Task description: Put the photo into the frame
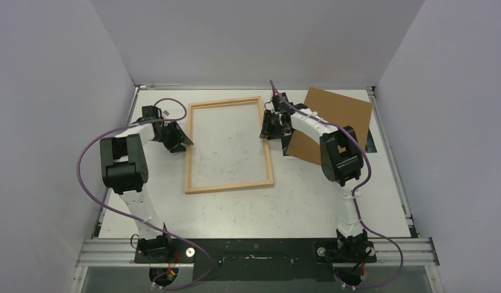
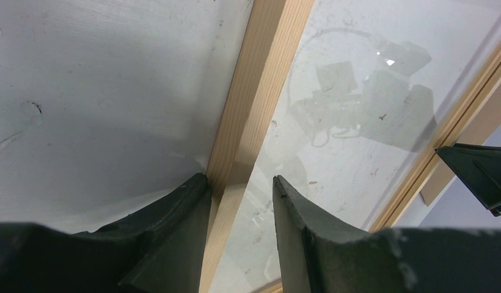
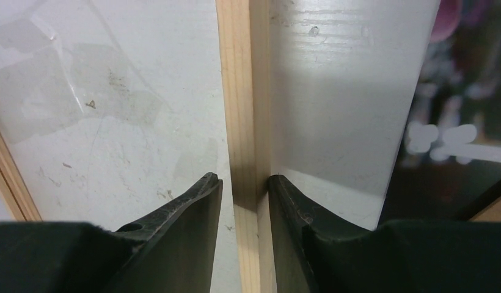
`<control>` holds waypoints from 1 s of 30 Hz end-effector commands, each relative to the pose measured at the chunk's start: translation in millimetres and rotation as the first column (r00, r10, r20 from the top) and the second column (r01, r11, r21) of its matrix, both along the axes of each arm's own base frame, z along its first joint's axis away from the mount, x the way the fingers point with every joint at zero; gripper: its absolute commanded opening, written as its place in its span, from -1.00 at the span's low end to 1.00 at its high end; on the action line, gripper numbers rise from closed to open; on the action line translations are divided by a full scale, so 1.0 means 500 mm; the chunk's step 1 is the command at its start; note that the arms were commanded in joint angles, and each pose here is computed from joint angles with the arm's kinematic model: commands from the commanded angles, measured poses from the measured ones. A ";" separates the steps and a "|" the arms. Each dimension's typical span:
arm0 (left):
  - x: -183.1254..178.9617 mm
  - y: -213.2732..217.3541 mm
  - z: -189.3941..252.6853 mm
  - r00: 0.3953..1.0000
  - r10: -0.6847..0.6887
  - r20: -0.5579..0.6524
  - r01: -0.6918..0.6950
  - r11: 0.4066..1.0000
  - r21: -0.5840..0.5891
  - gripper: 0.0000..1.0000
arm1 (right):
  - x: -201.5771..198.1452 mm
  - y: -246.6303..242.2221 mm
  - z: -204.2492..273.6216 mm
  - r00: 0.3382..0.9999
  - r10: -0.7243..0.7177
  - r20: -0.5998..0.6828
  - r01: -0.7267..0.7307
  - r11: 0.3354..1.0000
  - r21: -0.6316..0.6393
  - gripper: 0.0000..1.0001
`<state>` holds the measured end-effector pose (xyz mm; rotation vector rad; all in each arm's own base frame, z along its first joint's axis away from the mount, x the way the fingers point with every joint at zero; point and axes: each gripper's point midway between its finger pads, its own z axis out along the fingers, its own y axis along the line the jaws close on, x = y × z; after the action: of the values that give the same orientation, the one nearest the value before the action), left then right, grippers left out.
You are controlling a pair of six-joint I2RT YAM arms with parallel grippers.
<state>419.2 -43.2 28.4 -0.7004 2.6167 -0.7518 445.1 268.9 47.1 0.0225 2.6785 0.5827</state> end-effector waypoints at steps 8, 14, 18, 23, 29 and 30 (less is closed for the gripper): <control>0.021 -0.005 0.032 0.999 -0.031 0.037 0.033 0.998 -0.052 -0.12 | 0.005 0.024 0.021 1.000 -0.011 0.001 0.011 0.997 0.082 -0.10; -0.010 0.027 0.057 0.998 -0.052 0.037 0.053 0.999 -0.005 0.05 | -0.017 -0.029 0.053 0.999 -0.014 0.042 0.015 1.000 -0.002 0.02; -0.017 0.076 0.091 0.998 -0.016 0.053 0.011 0.995 0.096 0.21 | -0.002 -0.097 0.098 0.991 -0.077 0.107 0.084 0.994 -0.067 0.06; -0.006 0.119 0.158 0.994 -0.037 0.100 0.014 0.976 0.219 0.29 | 0.053 -0.219 0.185 0.945 -0.224 0.238 0.255 0.961 -0.108 0.07; 0.016 0.081 0.243 0.965 -0.109 0.239 0.067 0.982 0.179 0.43 | 0.054 -0.407 0.177 0.858 -0.477 0.189 0.504 0.853 -0.136 0.20; 0.026 0.062 0.256 0.957 -0.111 0.267 0.072 0.986 0.151 0.46 | 0.046 -0.431 0.168 0.842 -0.513 0.165 0.535 0.833 -0.141 0.19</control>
<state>419.6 8.8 109.4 -0.5427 2.5502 -0.5347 478.5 112.2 130.9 0.3978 2.4502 0.2740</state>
